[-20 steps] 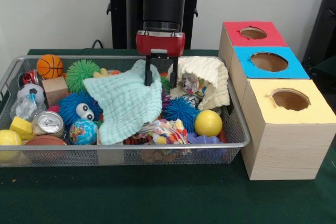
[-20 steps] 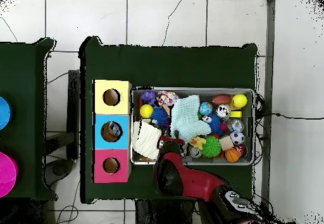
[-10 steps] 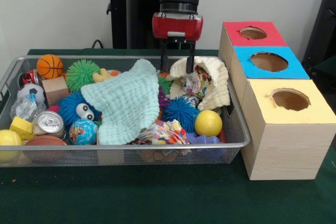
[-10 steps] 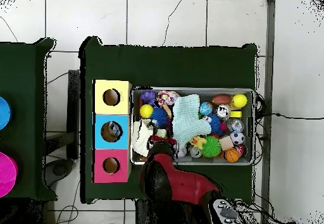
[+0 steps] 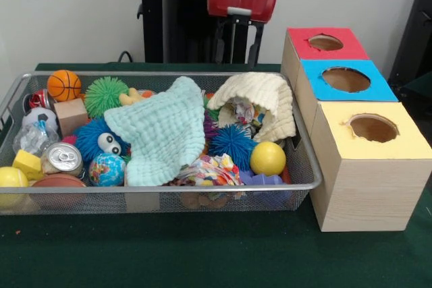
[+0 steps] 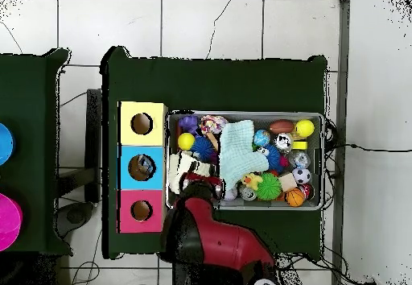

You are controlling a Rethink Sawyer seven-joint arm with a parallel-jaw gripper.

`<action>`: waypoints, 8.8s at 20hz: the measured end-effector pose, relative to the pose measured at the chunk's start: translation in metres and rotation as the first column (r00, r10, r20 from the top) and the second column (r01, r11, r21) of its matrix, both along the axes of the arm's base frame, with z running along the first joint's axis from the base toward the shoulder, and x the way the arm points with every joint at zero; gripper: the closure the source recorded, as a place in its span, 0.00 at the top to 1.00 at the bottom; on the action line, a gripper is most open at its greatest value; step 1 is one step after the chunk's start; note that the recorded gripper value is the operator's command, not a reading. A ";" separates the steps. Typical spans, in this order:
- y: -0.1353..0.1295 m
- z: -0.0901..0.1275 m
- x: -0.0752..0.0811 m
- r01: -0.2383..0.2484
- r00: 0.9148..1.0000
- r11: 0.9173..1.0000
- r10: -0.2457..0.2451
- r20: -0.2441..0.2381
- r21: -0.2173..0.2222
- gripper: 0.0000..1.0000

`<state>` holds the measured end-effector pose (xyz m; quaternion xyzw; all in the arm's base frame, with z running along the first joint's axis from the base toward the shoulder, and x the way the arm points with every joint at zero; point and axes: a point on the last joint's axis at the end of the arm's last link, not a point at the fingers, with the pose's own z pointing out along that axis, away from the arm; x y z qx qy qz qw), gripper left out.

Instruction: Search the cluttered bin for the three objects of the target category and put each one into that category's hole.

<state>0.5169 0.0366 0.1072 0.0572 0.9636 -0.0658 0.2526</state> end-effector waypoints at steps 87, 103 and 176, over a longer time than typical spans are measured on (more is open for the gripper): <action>-0.297 -0.168 -0.046 -0.053 0.973 0.950 0.119 0.200 -0.307 1.00; -0.295 -0.158 0.031 -0.114 0.854 0.929 0.273 0.443 -0.353 1.00; -0.272 -0.165 0.001 0.453 0.889 0.891 -0.454 0.063 0.038 1.00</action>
